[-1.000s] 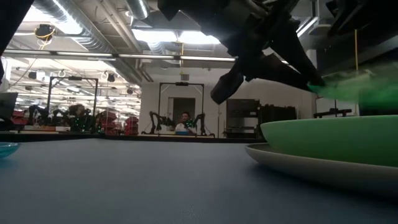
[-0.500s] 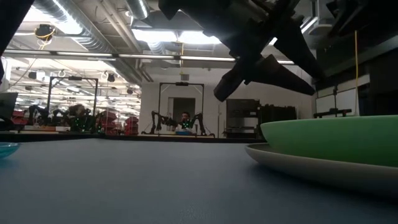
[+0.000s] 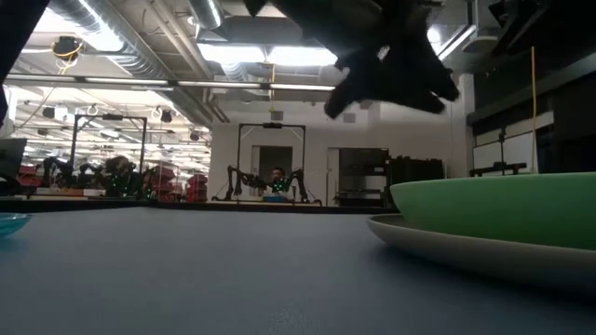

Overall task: Stack plastic plates
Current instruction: Stack the blue plate on top of the small green plate

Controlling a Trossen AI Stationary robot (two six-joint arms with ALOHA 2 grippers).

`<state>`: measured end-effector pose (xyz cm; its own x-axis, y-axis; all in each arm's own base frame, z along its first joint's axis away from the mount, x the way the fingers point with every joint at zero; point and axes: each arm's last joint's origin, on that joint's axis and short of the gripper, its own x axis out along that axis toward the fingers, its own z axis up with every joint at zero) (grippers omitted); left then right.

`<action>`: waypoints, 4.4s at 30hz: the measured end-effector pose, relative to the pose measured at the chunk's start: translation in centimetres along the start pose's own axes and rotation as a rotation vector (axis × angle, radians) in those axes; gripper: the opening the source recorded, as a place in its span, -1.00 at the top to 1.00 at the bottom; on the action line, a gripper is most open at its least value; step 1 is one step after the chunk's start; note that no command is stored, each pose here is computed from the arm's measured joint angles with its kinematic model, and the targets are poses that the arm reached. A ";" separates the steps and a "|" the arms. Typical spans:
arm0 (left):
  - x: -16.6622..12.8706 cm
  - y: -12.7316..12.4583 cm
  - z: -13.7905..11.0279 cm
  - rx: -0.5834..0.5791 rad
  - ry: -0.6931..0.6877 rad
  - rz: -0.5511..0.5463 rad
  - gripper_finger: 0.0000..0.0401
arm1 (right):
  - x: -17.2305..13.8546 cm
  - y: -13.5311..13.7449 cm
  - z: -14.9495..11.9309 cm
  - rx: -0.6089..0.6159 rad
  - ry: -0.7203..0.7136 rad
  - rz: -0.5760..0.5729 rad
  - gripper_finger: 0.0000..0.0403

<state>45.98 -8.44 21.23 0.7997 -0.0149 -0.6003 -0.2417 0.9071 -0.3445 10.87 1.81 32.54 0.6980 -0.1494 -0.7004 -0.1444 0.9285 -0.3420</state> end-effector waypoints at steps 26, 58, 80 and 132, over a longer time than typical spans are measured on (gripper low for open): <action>-16.2 1.7 2.3 0.316 0.339 0.168 0.63 | 0.0 0.0 0.1 0.004 -0.006 -0.009 0.45; -21.3 10.3 -12.6 0.024 0.551 0.287 0.63 | 0.0 0.0 0.1 0.006 -0.007 -0.009 0.45; -20.8 12.0 -16.1 -0.035 0.723 0.279 0.63 | 0.0 0.0 0.1 0.006 -0.007 -0.009 0.45; -19.6 9.3 -21.9 -0.243 0.650 0.076 0.63 | 0.0 0.0 0.1 0.006 -0.007 -0.009 0.45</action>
<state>15.98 -8.95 13.99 0.3025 -0.2725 -0.9134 -0.4612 0.7967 -0.3905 10.93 1.81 32.59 0.7041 -0.1552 -0.6930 -0.1338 0.9293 -0.3441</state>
